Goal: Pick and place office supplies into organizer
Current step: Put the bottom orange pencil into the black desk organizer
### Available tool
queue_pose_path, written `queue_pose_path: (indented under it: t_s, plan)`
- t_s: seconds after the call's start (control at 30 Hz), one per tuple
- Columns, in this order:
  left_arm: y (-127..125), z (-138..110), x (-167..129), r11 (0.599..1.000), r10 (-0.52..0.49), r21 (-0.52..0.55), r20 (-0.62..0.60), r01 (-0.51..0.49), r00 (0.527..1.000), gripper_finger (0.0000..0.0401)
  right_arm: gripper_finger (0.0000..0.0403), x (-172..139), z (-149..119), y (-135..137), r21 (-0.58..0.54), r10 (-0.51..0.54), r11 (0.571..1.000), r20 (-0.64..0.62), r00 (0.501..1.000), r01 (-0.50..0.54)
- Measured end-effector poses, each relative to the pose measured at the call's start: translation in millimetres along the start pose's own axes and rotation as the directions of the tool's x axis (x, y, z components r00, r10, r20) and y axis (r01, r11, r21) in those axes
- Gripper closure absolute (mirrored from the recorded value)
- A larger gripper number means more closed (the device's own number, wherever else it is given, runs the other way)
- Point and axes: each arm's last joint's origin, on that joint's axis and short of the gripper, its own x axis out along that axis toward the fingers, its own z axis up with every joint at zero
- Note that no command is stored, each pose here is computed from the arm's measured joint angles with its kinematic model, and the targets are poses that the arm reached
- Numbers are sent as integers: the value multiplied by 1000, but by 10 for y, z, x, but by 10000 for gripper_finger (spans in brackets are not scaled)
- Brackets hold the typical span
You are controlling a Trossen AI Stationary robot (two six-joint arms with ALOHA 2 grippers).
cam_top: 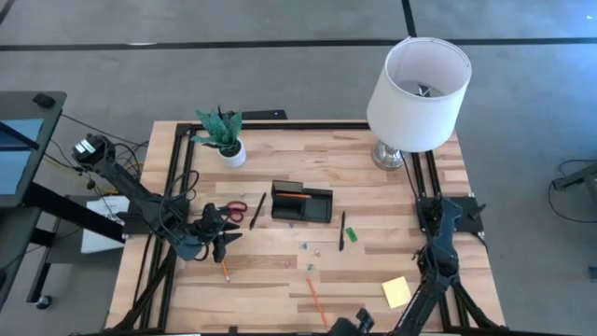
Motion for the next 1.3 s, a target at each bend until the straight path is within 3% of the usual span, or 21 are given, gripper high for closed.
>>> queue_pose_path:
  t_s: [0.2, 0.43, 0.73, 0.87, 0.97, 1.13, 1.2, 1.3]
  plan:
    - [-1, -1, 0, 1000, -2, -1, -3, 2, 1000, 264, 352, 81, 95, 6, -69, -14, 998, -54, 998, 10]
    - [-1, -1, 0, 1000, -2, 1, -3, 2, 1000, 264, 306, 105, 83, 45, 18, 19, 1000, -169, 985, -16]
    - [0, -1, 0, 1000, -2, 8, -4, 2, 1000, 264, 251, 99, -9, 87, 23, 69, 998, -259, 963, -66]
    - [-1, -1, 0, 1000, -2, 8, -4, 2, 1000, 264, 239, 106, -1, 94, 15, 76, 997, -280, 957, -74]
    - [-1, -3, 0, 1000, -6, 9, -9, 6, 1000, 264, 235, 166, 72, 80, -48, 54, 996, -395, 917, -79]
    - [1, -4, 0, 1000, -4, 11, -11, 4, 1000, 264, 236, 341, 186, 34, 44, -9, 999, -376, 926, 27]
    - [7, -8, -1, 1000, 1, 18, -14, -1, 1000, 264, 240, 425, 182, -10, 32, -59, 997, -381, 923, 77]
    - [24, -21, -1, 999, 14, 32, -28, -13, 1000, 264, 245, 491, 190, 18, 59, -34, 996, -448, 894, 68]
